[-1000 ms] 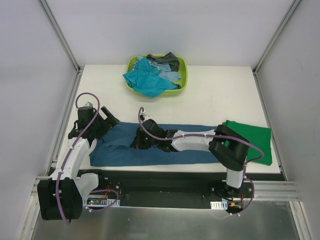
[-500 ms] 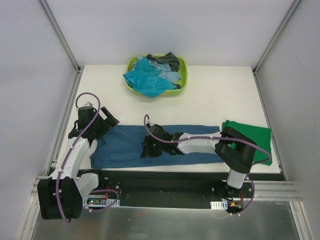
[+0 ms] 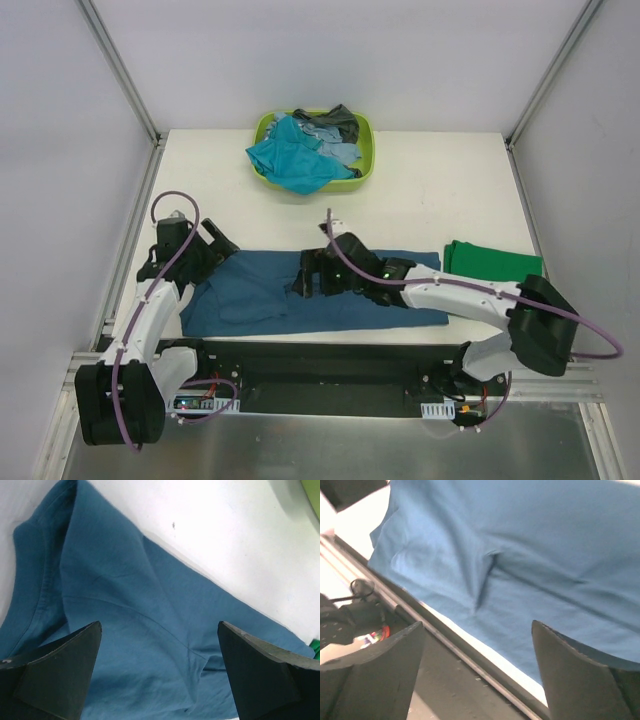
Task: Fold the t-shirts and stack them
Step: Fold the other side of the tshirt into a rectangle
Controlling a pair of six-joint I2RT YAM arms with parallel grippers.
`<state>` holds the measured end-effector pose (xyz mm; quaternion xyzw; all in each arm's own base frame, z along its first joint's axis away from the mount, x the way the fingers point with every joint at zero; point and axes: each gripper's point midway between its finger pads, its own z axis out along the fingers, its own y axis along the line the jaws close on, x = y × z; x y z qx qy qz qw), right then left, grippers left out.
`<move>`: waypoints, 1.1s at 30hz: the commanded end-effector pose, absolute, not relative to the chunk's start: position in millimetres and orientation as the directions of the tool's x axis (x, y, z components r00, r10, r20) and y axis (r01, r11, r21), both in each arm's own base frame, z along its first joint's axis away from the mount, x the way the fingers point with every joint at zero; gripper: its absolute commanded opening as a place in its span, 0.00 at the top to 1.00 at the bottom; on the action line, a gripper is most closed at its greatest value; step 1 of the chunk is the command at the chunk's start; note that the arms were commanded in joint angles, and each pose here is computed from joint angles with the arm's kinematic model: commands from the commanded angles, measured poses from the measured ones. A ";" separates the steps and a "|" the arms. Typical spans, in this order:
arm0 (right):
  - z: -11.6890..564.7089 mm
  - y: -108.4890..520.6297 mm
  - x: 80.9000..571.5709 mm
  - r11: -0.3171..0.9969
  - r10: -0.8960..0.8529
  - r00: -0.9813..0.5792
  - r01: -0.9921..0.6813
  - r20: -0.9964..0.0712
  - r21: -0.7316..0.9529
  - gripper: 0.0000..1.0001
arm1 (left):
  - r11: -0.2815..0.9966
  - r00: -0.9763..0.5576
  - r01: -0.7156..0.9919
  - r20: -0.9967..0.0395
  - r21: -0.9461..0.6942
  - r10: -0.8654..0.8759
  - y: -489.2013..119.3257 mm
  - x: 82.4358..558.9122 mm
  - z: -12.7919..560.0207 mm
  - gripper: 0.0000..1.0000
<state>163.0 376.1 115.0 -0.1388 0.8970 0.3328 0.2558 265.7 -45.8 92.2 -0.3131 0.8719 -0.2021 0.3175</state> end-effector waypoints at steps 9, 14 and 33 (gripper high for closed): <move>93.6 206.7 256.4 0.945 0.100 -0.745 -0.137 -0.660 0.298 0.03 | 0.622 -0.554 -0.651 -0.288 -0.436 -0.781 -39.1 178.7 64.1 0.01; 71.6 170.6 258.9 0.966 0.133 -0.768 -0.039 -0.626 0.254 0.04 | 0.609 -0.575 -0.681 -0.218 -0.405 -0.788 -57.1 143.4 52.8 0.09; 58.8 149.3 256.2 0.964 0.176 -0.789 0.017 -0.589 0.266 0.03 | 0.622 -0.600 -0.724 -0.173 -0.297 -0.781 -66.5 130.0 40.9 0.94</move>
